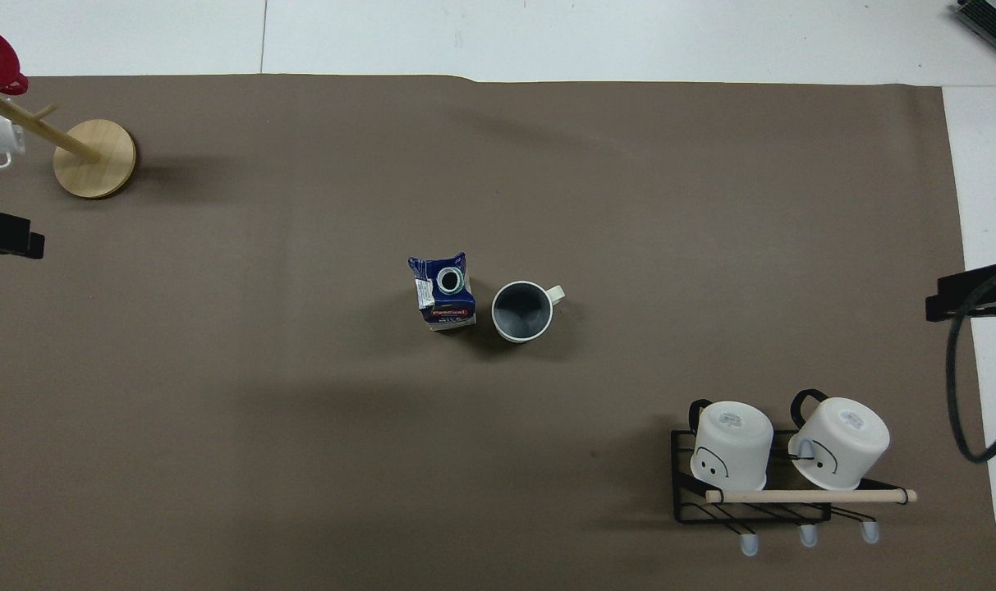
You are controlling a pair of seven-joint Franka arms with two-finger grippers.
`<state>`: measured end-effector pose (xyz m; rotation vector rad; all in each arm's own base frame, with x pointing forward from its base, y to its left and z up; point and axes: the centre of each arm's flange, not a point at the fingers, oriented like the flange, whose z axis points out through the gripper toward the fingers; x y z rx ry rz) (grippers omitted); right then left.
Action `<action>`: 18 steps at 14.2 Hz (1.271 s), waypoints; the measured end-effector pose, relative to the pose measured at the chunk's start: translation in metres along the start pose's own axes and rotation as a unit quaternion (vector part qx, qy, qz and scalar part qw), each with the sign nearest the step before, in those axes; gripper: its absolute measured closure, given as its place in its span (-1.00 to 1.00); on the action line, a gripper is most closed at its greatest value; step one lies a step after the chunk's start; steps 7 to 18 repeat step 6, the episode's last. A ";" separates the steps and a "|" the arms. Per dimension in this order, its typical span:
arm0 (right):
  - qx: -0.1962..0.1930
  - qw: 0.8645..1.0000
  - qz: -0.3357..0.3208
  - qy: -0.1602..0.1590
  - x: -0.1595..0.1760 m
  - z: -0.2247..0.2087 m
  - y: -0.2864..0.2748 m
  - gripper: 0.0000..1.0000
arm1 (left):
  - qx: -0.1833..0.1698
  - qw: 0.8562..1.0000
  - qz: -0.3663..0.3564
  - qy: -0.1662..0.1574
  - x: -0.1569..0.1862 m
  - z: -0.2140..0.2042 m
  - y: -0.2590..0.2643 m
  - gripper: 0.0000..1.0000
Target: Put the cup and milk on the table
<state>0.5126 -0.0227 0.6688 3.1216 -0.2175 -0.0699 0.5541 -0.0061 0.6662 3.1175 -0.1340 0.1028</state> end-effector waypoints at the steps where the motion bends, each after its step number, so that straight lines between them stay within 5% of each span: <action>1: 0.000 1.000 0.000 0.000 0.000 0.000 0.001 -1.00 | 0.000 1.000 0.000 -0.001 0.000 0.000 0.000 -1.00; 18: 0.000 1.000 -0.001 0.001 0.000 -0.001 0.000 -1.00 | 0.000 1.000 0.000 -0.002 0.000 0.000 0.000 -1.00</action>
